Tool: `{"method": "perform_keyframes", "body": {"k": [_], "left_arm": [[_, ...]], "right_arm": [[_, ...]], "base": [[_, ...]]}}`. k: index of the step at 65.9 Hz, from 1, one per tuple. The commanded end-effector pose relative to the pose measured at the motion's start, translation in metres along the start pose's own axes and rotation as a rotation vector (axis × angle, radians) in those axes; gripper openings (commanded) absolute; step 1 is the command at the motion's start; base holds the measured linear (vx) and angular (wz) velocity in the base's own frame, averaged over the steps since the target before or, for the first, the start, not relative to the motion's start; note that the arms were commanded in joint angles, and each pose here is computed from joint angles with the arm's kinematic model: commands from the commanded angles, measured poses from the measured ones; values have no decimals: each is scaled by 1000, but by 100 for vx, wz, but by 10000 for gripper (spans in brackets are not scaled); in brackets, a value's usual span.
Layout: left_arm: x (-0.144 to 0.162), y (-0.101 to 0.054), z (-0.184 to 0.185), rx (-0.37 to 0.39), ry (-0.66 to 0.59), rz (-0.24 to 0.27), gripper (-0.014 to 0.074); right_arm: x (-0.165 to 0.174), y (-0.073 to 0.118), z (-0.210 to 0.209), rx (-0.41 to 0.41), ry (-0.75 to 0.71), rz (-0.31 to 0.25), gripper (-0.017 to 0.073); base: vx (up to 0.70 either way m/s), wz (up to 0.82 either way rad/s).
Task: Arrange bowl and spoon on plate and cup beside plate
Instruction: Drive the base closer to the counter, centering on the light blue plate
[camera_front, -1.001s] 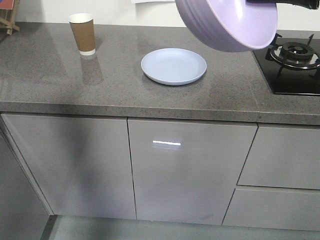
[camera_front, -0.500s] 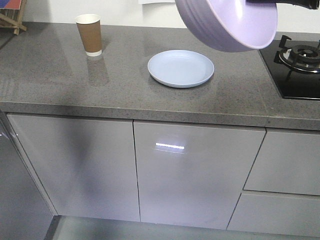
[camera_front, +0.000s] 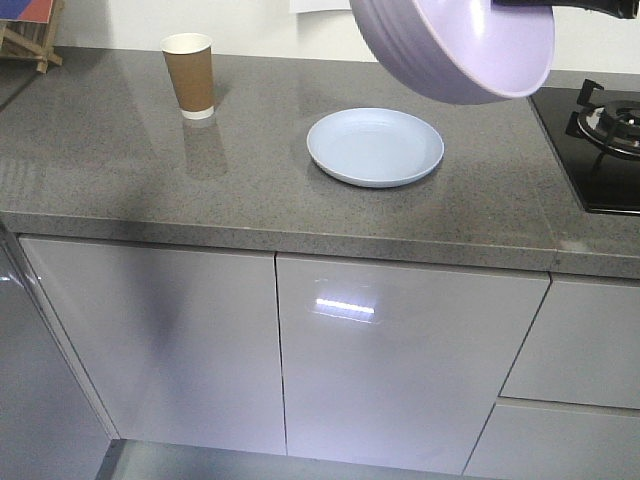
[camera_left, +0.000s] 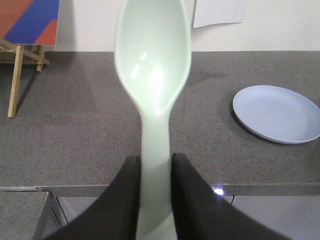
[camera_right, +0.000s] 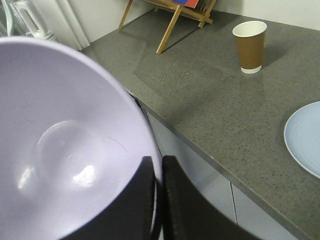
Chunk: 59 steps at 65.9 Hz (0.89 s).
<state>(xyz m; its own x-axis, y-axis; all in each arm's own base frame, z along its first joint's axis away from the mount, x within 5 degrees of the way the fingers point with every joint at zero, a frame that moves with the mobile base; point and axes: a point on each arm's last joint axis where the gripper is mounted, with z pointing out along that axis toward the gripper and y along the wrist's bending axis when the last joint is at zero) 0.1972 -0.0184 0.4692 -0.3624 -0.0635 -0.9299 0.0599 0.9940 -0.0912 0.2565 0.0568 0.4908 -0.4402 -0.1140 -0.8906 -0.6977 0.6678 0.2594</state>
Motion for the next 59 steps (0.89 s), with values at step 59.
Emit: {"method": "perform_keyframes", "body": {"k": [59], "left_arm": [[-12,-2,-8,15,-95,-6,-6]], "right_arm": [[-13,17,-14,-12,-103,-30,-2]], "base": [[6,1]]}}
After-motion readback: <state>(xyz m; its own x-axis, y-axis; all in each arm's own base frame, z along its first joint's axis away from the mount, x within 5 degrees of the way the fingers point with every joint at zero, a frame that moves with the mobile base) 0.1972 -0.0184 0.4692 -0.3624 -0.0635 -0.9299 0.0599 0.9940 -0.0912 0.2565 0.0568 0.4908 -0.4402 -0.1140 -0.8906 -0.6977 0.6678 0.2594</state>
